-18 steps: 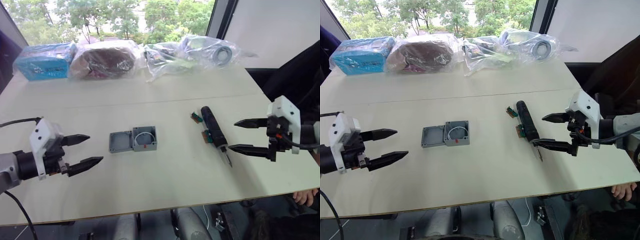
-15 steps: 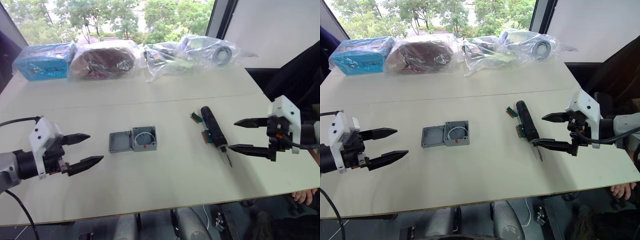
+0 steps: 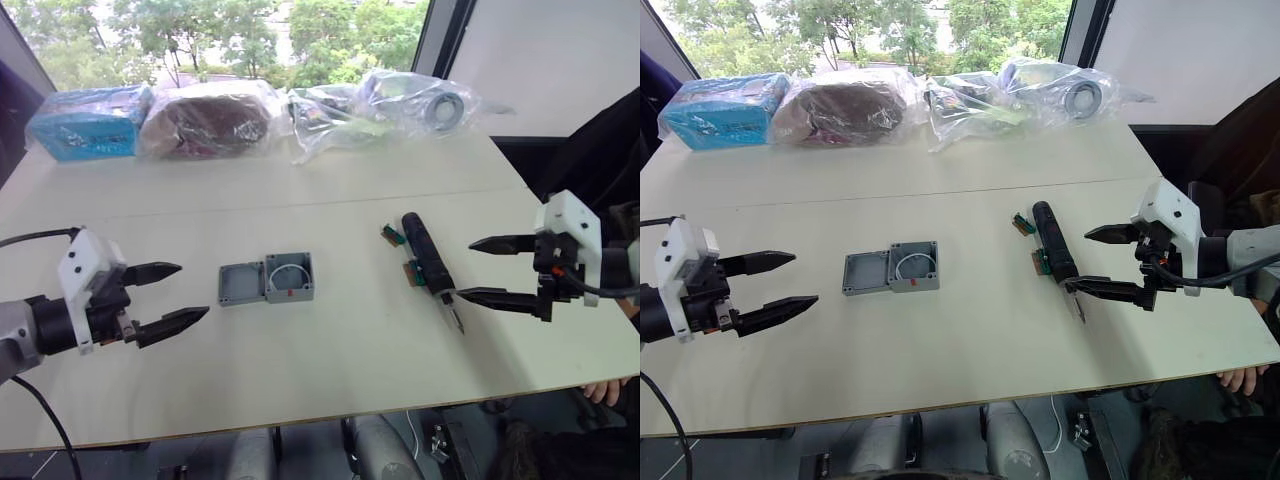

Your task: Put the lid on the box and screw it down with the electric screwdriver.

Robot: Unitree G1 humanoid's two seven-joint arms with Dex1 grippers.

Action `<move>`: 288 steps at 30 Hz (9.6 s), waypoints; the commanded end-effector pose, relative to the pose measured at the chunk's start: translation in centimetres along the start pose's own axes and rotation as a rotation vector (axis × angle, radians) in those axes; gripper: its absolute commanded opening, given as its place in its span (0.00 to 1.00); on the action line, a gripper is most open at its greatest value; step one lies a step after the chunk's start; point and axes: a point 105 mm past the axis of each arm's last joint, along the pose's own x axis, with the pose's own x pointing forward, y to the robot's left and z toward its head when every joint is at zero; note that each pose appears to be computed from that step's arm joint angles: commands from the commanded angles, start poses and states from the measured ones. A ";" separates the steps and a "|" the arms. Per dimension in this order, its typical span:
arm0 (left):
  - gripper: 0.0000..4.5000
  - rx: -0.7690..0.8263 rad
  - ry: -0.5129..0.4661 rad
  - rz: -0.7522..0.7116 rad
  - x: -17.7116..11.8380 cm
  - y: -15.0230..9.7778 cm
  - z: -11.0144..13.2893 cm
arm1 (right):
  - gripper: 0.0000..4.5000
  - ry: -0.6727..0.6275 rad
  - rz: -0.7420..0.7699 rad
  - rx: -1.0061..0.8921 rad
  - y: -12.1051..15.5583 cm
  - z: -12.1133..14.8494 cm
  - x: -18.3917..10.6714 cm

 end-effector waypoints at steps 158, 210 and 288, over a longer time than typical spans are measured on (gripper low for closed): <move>0.56 -0.522 0.295 0.728 10.2 3.7 -8.2 | 1.00 -0.183 -0.078 -0.162 2.0 5.5 7.3; 0.00 -0.062 -0.488 0.219 15.5 2.6 9.4 | 0.32 -0.478 0.176 0.630 2.7 14.2 12.9; 0.99 0.167 -0.082 -0.307 7.2 2.0 3.4 | 0.04 -0.375 -0.288 -1.586 2.5 -1.0 15.9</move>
